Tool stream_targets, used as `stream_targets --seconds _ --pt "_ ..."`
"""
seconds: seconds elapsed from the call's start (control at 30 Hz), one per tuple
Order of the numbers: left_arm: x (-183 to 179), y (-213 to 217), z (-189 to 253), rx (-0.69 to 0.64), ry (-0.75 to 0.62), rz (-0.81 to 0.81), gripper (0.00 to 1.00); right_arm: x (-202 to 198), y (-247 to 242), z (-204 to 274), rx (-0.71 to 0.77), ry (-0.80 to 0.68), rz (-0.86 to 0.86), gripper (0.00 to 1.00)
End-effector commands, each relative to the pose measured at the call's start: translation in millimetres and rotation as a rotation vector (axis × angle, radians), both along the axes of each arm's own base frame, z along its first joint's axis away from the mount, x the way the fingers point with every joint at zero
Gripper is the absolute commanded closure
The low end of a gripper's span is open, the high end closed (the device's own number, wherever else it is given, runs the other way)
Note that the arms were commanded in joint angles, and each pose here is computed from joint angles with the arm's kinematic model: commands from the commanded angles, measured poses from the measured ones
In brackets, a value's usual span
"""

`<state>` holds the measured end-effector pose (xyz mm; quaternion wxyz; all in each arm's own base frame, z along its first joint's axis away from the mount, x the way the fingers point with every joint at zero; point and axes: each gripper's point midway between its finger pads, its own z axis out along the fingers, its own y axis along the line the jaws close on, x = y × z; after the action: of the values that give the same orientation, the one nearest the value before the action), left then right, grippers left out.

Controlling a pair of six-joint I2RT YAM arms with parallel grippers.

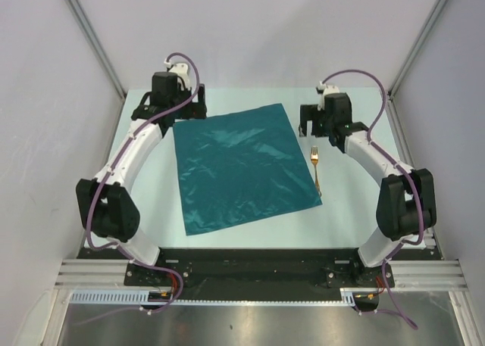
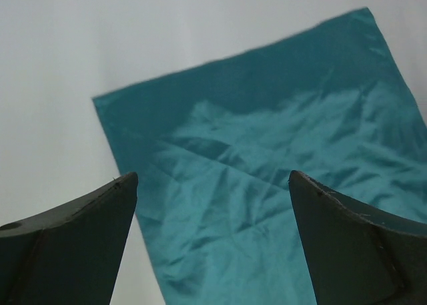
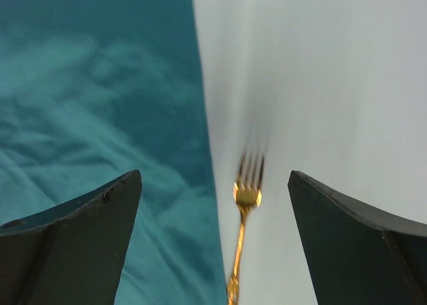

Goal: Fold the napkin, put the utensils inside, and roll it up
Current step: Flatten out the napkin at the center of the board, then fold the napkin at the center of the board.

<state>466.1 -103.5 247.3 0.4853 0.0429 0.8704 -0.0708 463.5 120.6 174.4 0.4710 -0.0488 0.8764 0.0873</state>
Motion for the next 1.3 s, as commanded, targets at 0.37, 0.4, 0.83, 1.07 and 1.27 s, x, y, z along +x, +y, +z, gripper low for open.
stream_targets --seconds 0.37,0.4,0.83,1.07,1.27 --pt "-128 -65 -1 -0.213 0.01 -0.25 0.03 -137 -48 -85 0.011 0.43 -0.249 0.12" --pt "-133 -71 -1 -0.2 0.009 -0.27 0.02 -149 -46 -94 0.026 0.475 -0.241 0.17" --pt "-161 -57 13 -0.129 -0.098 -0.278 0.01 -204 -35 -134 0.118 0.645 -0.251 0.49" --pt "-164 -53 17 -0.12 -0.122 -0.272 0.0 -206 -30 -145 0.137 0.674 -0.252 0.59" --pt "-166 -52 20 -0.121 -0.133 -0.271 0.0 -205 -29 -149 0.14 0.679 -0.255 0.62"
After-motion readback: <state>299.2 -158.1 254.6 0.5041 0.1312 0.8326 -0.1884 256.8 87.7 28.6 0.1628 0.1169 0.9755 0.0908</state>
